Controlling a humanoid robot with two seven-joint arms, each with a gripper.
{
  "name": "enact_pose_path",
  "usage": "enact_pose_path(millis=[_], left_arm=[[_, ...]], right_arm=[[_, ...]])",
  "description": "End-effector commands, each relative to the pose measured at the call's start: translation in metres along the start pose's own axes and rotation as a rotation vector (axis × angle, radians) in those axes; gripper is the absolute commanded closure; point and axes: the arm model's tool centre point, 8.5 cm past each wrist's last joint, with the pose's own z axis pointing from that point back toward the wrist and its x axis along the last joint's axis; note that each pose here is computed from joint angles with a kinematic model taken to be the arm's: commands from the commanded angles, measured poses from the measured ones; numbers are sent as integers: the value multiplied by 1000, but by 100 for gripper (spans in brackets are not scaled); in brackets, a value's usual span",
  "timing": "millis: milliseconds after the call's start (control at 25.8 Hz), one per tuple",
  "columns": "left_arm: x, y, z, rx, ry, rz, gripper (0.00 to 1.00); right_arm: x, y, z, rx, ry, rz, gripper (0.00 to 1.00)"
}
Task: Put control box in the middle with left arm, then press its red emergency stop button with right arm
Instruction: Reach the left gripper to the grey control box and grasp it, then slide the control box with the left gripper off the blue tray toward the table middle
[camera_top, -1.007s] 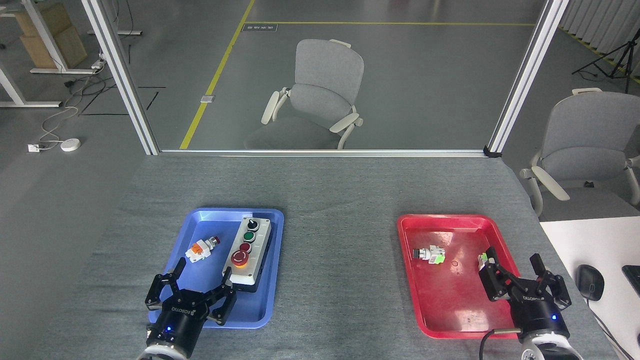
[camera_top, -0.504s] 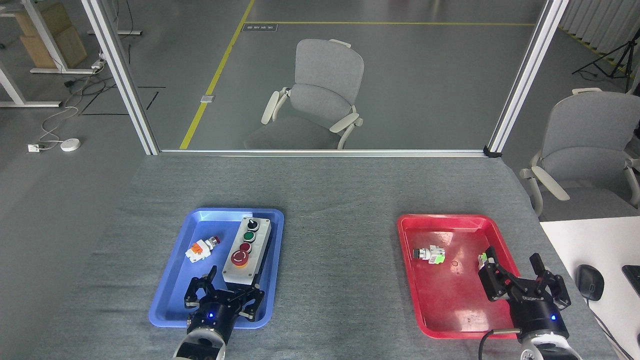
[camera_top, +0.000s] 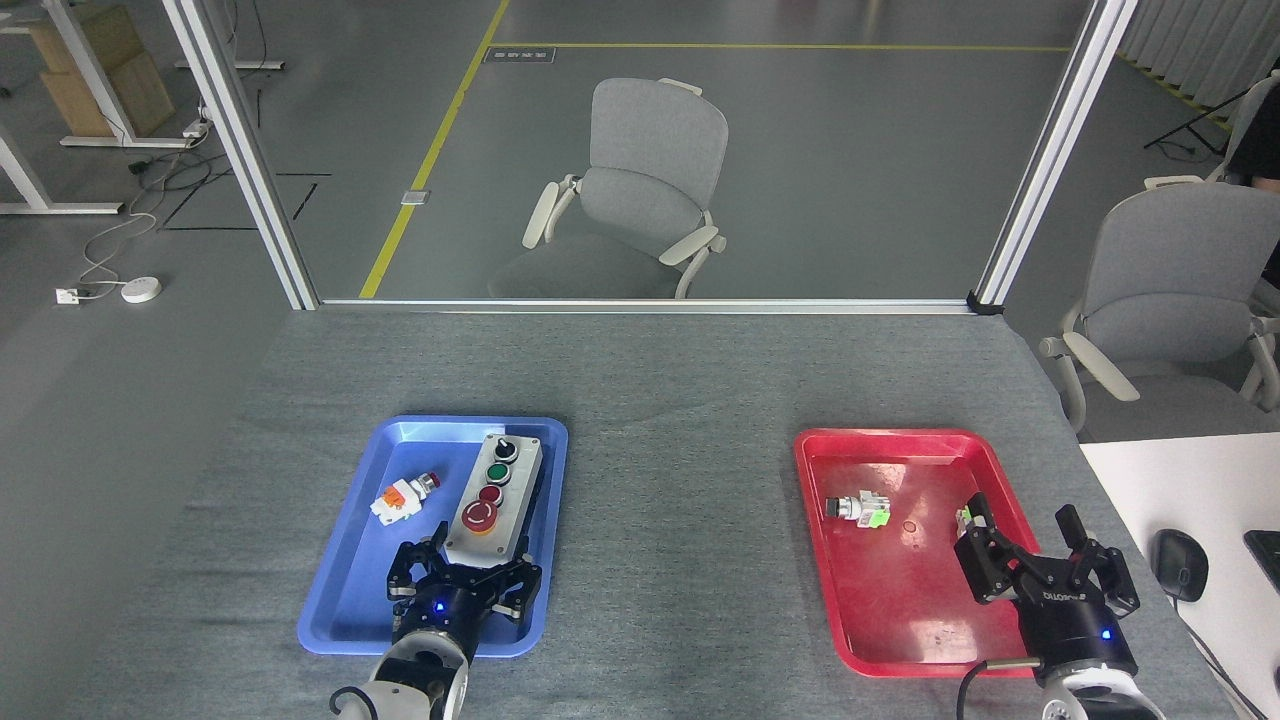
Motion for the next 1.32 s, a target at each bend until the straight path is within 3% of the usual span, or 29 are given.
enact_pose_path(millis=[0, 232, 581, 775, 852, 891, 1007, 1046, 1201, 1278], left_arm=[[-4, 4, -12, -14, 7, -3, 1], [-7, 14, -26, -18, 13, 12, 1], [12, -16, -24, -115, -15, 44, 2], [11, -13, -26, -111, -14, 55, 3], [11, -12, -26, -110, -17, 54, 19], [11, -12, -27, -110, -24, 53, 32], [11, -10, -28, -133, -53, 57, 87], [11, -7, -29, -136, -60, 65, 98], [7, 5, -34, -113, -54, 126, 100], [5, 32, -37, -42, -55, 143, 100]], right_arm=[[0, 0, 0, 6, -5, 4, 1], [0, 0, 0, 8, -6, 6, 1], [-2, 0, 1, 4, -6, 11, 1], [-2, 1, 2, 6, -1, 6, 1], [-1, 1, 1, 4, -1, 3, 1], [-1, 1, 1, 3, -1, -1, 1], [0, 1, 2, 0, 0, -3, 1], [0, 1, 1, -6, -1, -3, 1], [0, 0, 1, -9, -5, 0, 1], [-1, 0, 1, -9, -8, 1, 1]])
